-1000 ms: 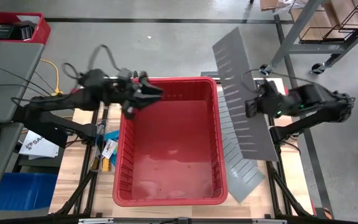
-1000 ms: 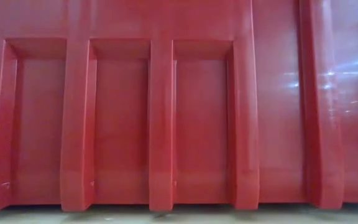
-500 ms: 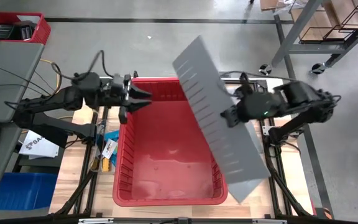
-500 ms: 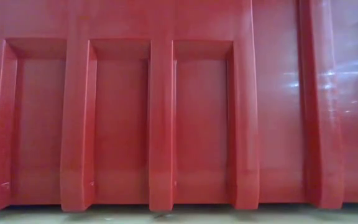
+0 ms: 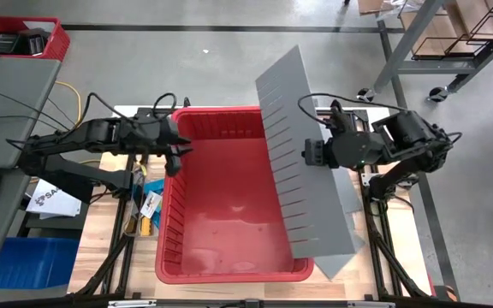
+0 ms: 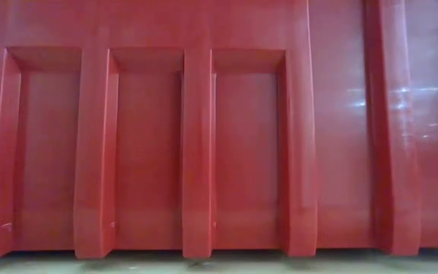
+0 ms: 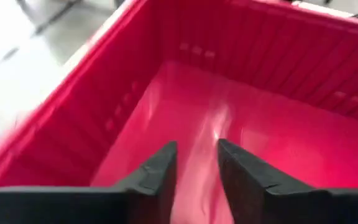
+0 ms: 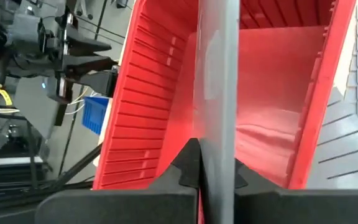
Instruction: Sort Items/Unsort Items
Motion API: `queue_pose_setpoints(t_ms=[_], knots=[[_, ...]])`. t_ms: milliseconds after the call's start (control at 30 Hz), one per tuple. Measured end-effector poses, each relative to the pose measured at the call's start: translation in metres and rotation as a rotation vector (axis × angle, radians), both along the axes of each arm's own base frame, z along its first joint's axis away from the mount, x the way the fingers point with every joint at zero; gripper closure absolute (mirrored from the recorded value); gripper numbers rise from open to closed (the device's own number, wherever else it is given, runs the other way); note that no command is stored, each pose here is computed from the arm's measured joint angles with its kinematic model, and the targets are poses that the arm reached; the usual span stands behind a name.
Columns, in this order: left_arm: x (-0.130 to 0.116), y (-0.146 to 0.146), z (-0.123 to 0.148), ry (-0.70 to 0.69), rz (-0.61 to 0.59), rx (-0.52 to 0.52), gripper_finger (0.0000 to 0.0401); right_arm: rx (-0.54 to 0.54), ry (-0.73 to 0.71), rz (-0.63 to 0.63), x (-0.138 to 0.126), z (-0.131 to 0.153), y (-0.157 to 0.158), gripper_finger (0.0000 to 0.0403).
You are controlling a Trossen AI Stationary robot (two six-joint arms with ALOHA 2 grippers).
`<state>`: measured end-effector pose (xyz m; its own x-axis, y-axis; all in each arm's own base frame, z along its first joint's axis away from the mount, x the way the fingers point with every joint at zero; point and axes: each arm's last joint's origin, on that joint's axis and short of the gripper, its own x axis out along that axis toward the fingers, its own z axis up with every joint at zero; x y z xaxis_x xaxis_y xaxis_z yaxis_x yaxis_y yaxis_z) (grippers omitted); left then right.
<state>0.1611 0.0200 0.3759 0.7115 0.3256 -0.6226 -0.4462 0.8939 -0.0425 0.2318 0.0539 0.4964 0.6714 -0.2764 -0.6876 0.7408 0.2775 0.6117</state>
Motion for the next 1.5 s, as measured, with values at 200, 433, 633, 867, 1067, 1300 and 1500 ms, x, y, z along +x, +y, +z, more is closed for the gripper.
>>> queue_pose_setpoints(t_ms=[200,433,633,867,1067,1300,1500], knots=[[-0.028,0.000,-0.019,0.200,0.315,-0.184,0.0395,-0.057,0.023,0.039,0.000,0.001,-0.006,0.0403],[-0.053,0.001,-0.028,0.253,0.727,-0.215,0.0400,-0.101,0.042,0.094,0.001,0.001,-0.006,0.0403],[-0.043,0.000,-0.038,0.354,0.693,-0.336,0.0400,-0.120,0.021,0.124,-0.009,0.007,-0.009,0.0403],[-0.015,-0.005,-0.059,0.384,0.632,-0.457,0.0401,-0.154,-0.001,0.121,-0.028,0.015,-0.015,0.0403],[0.007,-0.010,-0.067,0.349,0.592,-0.497,0.0401,-0.140,-0.006,0.133,-0.030,0.016,-0.015,0.0403],[0.031,-0.014,-0.069,0.256,0.535,-0.532,0.0401,-0.079,-0.008,0.136,-0.028,0.015,-0.013,0.0403],[0.034,-0.017,-0.070,0.238,0.525,-0.504,0.0401,0.035,-0.016,0.111,-0.023,0.011,-0.001,0.0403]])
